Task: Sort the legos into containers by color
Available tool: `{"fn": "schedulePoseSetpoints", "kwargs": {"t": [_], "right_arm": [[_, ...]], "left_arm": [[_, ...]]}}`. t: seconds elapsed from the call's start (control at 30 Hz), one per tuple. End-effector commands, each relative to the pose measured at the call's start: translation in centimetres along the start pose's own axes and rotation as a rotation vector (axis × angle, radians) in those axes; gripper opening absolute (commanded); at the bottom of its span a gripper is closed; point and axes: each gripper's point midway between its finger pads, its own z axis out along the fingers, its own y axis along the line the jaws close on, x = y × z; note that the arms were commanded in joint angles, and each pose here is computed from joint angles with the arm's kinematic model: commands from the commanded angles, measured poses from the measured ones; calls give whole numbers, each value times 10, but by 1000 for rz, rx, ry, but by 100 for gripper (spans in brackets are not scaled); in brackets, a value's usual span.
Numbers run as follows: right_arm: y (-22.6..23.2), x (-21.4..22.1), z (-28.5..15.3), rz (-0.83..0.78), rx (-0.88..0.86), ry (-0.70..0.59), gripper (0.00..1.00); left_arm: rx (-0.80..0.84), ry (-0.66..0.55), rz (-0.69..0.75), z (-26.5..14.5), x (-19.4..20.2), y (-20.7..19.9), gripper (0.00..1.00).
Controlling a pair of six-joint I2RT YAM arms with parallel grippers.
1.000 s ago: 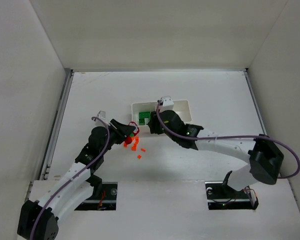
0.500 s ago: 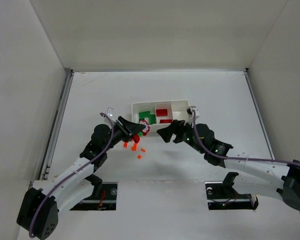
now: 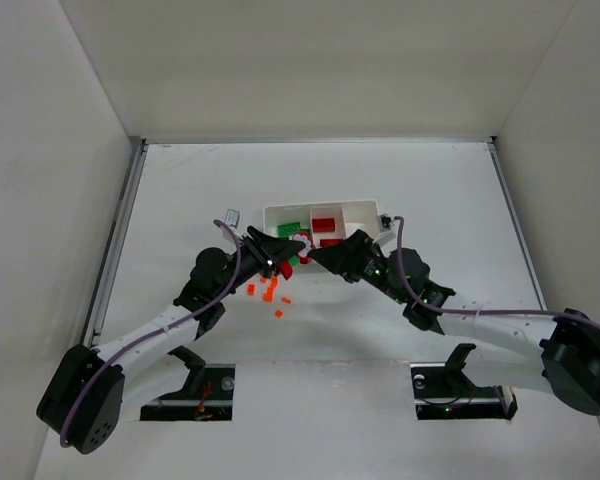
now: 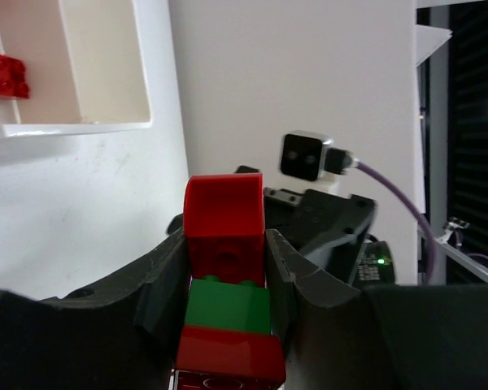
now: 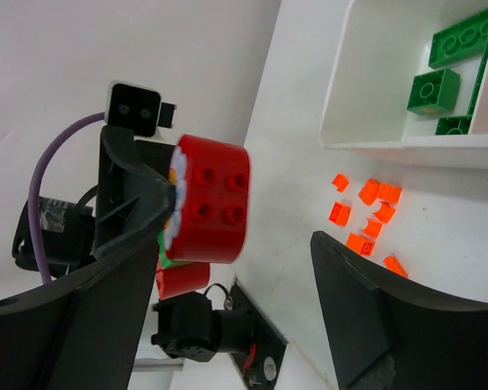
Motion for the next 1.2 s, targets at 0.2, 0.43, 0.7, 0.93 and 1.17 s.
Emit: {"fn": "schedulePoseSetpoints", "kwargs": {"t": [0.2, 0.43, 0.7, 0.93, 1.17], "right_arm": [[27, -22, -2, 157, -144, -74, 70], [25, -20, 4, 177, -170, -54, 59], [24, -19, 8, 194, -190, -54, 38], [17, -43, -1, 181, -178, -128, 30], [5, -68, -2, 151, -133, -169, 30]], "left_arm": [[181, -18, -28, 2, -5, -43, 21], [175, -1, -40, 5, 3, -39, 21], [147, -1, -27, 6, 6, -29, 22], [99, -1, -8, 4, 5, -14, 26], [51, -1, 20, -2, 5, 1, 29]]}}
